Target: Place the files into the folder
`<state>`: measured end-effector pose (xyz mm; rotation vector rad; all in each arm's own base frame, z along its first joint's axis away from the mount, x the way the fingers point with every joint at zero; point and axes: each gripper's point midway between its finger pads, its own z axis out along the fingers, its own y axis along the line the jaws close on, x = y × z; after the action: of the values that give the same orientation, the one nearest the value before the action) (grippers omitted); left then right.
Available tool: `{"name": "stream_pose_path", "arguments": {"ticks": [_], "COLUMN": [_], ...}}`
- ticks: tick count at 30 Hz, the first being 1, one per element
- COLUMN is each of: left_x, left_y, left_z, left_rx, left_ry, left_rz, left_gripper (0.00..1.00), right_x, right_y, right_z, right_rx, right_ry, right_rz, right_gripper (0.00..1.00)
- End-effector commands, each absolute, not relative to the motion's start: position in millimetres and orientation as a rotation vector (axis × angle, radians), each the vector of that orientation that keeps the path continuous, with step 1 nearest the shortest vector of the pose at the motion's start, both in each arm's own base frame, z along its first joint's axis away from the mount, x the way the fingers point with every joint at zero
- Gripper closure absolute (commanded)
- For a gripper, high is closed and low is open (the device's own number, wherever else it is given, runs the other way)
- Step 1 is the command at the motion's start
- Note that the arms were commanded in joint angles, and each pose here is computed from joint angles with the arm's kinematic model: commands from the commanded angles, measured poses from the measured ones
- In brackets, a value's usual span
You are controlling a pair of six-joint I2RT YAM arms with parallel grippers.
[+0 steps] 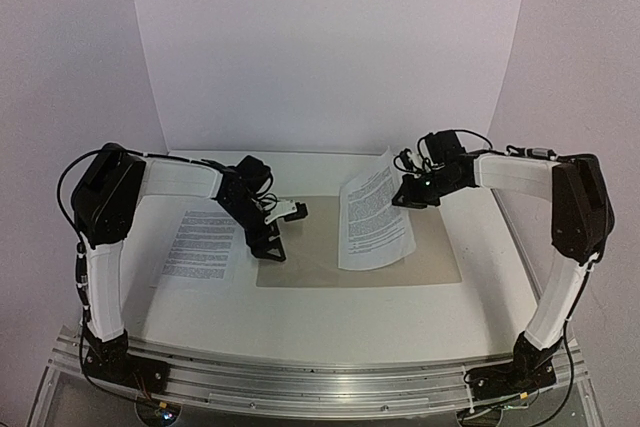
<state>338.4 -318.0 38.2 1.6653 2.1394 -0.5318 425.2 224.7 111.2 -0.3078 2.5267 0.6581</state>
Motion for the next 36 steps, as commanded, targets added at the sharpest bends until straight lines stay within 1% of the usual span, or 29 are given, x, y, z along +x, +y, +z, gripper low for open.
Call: {"name": "stream_pose_path", "arguments": {"ticks": [1,5,7,11,17,24,26,29,33,36], "left_x": [340.7,332.5,329.4,324.8,327.6,321.1,321.7,326.2,336.2,341.2], "left_y": [-355.7,-382.9,-386.1,-380.5,-379.3,-363.7,-360.6,-354.1,-338.7,-324.1], "left_z": [55.0,56.2,53.2,44.2,45.5,44.0,43.1,43.8,53.6,62.2], "left_rx": [1.733,1.781,1.791,1.791,1.757,1.806,1.800,1.770,1.723,1.711], "left_ry": [1.973,1.926,1.925,1.956,2.004,1.982,1.997,2.030,2.052,2.054], "left_rz": [-0.622,-0.683,-0.690,-0.678,-0.665,-0.589,-0.570,-0.559,-0.526,-0.495], "left_gripper": [0.12,0.11,0.11,0.11,0.11,0.11,0.11,0.11,0.14,0.19], "right_x": [425.7,418.9,416.1,409.9,405.9,415.8,415.2,408.9,397.5,395.2], "right_y": [222.2,224.8,228.1,237.7,246.1,241.2,246.1,251.5,254.6,257.2], "right_z": [150.1,139.4,132.4,124.6,115.7,126.3,128.8,114.6,95.3,90.7], "right_rx": [-0.345,-0.348,-0.343,-0.331,-0.288,-0.248,-0.256,-0.209,-0.160,-0.174], "right_ry": [2.434,2.461,2.471,2.464,2.460,2.418,2.413,2.439,2.450,2.455], "right_rz": [0.648,0.683,0.716,0.821,0.924,0.876,0.914,0.996,1.073,1.100], "right_gripper": [1.00,1.00,1.00,1.00,1.00,1.00,1.00,1.00,1.00,1.00]}}
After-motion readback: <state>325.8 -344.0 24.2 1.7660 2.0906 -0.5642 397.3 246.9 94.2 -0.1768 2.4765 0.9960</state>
